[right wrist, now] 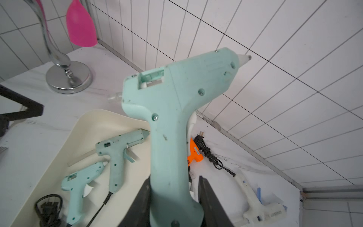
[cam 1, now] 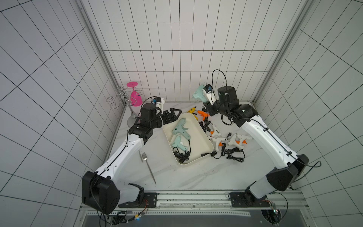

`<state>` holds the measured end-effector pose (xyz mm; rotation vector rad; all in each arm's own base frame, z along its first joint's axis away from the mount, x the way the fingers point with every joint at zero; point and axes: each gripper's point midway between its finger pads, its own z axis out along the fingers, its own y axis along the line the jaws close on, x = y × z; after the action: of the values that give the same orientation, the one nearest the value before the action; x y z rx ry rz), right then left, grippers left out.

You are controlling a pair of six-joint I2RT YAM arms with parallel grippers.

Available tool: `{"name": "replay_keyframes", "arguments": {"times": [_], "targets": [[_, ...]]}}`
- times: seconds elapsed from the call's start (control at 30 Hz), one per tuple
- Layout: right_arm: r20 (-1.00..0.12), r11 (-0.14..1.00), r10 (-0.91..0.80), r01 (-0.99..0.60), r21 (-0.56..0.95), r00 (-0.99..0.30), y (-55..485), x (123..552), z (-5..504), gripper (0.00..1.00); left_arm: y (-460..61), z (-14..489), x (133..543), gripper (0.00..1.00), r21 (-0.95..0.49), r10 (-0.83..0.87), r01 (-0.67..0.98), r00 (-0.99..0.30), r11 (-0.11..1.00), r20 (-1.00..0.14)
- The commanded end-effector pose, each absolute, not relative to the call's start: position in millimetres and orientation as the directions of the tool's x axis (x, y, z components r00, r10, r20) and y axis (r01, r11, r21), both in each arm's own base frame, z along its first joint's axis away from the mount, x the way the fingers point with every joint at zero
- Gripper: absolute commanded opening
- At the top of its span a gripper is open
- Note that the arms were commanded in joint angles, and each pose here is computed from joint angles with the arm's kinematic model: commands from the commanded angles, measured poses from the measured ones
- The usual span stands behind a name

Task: Put the hot melt glue gun into the storage box
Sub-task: Move the storage box to the center of the board.

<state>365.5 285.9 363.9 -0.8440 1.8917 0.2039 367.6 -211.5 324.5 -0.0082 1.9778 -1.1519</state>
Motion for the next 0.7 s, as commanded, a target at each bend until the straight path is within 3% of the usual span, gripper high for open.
{"name": "replay_keyframes", "arguments": {"times": [0.0,0.13,0.5,0.63,0.67], "targets": [[-0.909,0.743,-0.355,-0.657,-0.131,-0.220,307,350,382,0.03,-232,358,363,0.96,-0.747,-0.391,0.500,-0.642,0.438,-0.659],[-0.912,0.749,-0.335,-0.655,-0.106,-0.236,327,346,373,0.03,-241,369,364,0.99,-0.752,-0.400,0.546,-0.637,0.369,-0.659],[-0.908,0.732,-0.368,-0.664,-0.150,-0.201,355,323,349,0.03,-245,375,393,0.98,-0.768,-0.491,0.542,-0.594,0.341,-0.637],[-0.904,0.738,-0.376,-0.655,-0.162,-0.201,354,319,341,0.03,-241,374,401,0.83,-0.774,-0.526,0.539,-0.575,0.333,-0.627],[-0.907,0.740,-0.372,-0.654,-0.159,-0.200,353,319,341,0.03,-244,372,401,0.73,-0.778,-0.517,0.540,-0.589,0.321,-0.622]]}}
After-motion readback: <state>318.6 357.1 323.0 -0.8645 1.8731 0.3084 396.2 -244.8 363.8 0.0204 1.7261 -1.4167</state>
